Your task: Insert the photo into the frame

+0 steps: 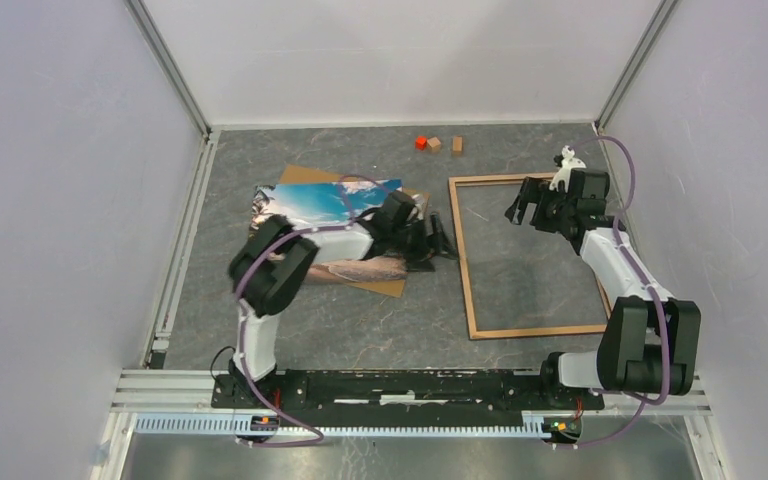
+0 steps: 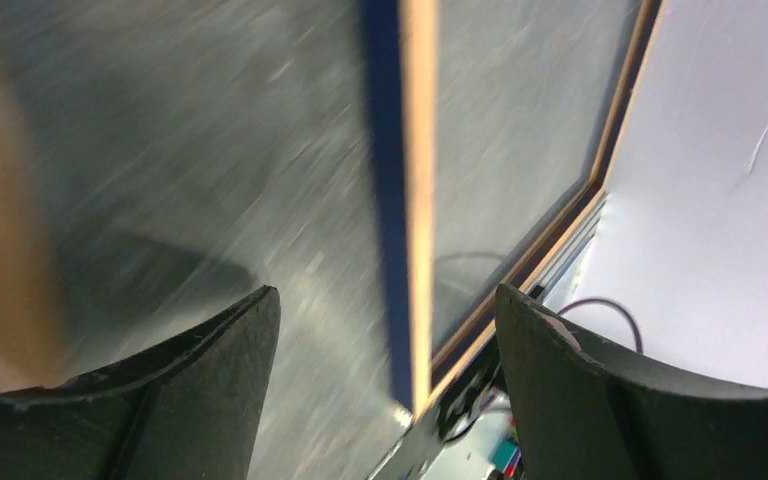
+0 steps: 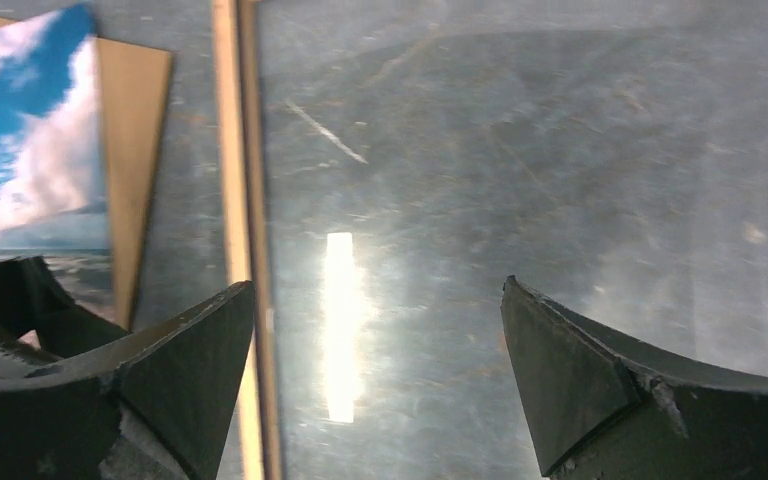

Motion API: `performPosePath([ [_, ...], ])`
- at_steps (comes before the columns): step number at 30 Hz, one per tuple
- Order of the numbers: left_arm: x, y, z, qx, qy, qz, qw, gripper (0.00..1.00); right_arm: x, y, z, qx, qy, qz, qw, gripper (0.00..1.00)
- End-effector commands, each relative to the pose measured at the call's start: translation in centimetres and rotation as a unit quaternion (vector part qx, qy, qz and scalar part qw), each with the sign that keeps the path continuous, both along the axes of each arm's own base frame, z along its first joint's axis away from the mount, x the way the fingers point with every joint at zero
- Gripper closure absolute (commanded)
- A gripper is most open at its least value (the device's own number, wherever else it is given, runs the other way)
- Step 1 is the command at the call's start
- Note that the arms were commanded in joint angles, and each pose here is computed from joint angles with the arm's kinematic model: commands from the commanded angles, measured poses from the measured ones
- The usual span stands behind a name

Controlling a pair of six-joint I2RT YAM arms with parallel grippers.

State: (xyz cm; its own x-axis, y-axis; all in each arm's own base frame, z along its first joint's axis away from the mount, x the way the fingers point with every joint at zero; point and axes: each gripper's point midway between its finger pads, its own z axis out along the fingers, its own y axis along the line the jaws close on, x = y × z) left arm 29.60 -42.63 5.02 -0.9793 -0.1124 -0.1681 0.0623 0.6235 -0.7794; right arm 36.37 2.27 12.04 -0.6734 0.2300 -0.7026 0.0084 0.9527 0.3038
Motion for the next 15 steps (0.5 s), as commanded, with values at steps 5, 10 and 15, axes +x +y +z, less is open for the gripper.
performPosePath([
  [5,-1.4,19.3,7.6,0.088,-0.127,0.081,0.985,0.12,-0.6,14.9,2.1,0.162,-0.04,0.141,0.976,0.02],
  [10,-1.3,29.3,7.2,0.168,-0.113,0.217,0.955,0.04,-5.3,23.4,0.7,0.271,-0.001,0.174,0.947,0.02],
  [15,1.0,32.4,5.9,0.136,-0.08,0.314,0.936,0.03,-8.7,26.4,-1.3,0.353,0.034,0.135,0.925,0.04],
])
